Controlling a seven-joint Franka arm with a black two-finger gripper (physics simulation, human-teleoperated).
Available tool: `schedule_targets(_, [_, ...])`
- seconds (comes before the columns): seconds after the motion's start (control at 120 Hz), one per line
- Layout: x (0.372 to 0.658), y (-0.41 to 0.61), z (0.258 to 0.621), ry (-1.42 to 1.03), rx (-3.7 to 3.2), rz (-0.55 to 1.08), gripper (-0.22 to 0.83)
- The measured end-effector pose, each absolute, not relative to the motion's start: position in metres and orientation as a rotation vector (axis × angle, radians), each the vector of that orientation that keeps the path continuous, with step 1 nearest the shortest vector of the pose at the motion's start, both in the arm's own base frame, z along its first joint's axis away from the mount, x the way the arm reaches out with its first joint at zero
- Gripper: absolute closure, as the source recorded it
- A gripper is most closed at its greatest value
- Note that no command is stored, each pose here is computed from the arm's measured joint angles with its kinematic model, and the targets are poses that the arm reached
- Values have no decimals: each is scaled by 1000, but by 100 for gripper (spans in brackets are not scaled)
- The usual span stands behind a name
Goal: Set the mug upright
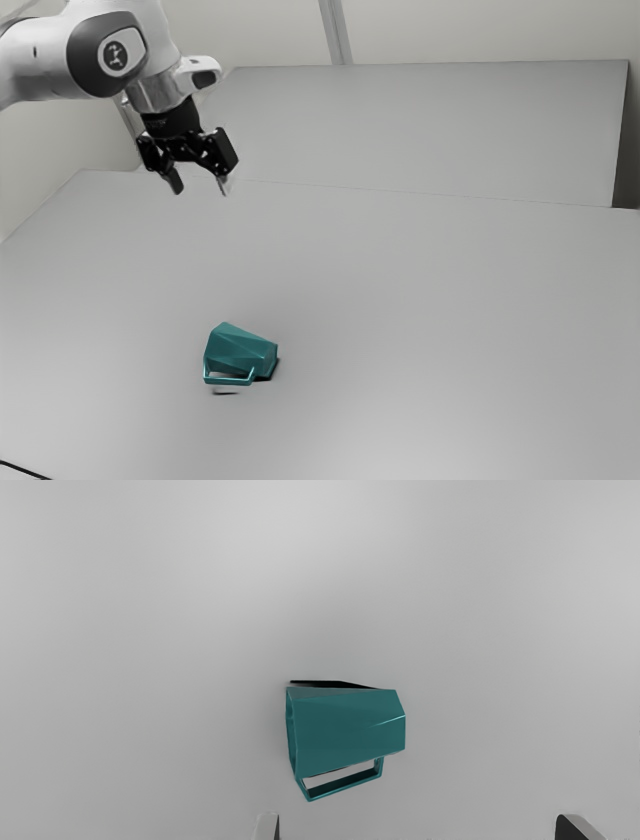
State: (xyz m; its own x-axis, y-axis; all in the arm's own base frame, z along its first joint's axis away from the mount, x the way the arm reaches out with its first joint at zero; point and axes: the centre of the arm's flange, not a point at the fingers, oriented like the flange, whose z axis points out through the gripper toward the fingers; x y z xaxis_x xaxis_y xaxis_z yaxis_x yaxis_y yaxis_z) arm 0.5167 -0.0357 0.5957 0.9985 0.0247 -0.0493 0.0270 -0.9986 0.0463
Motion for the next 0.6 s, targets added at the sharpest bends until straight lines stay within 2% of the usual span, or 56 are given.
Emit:
schedule_targets(0.133, [487, -20, 567, 119, 3017, -141, 0])
schedule_targets(0.308, [472, 10, 510, 241, 2881, -244, 0])
schedule_targets(0.6, [445, 50, 457, 197, 2737, -242, 0])
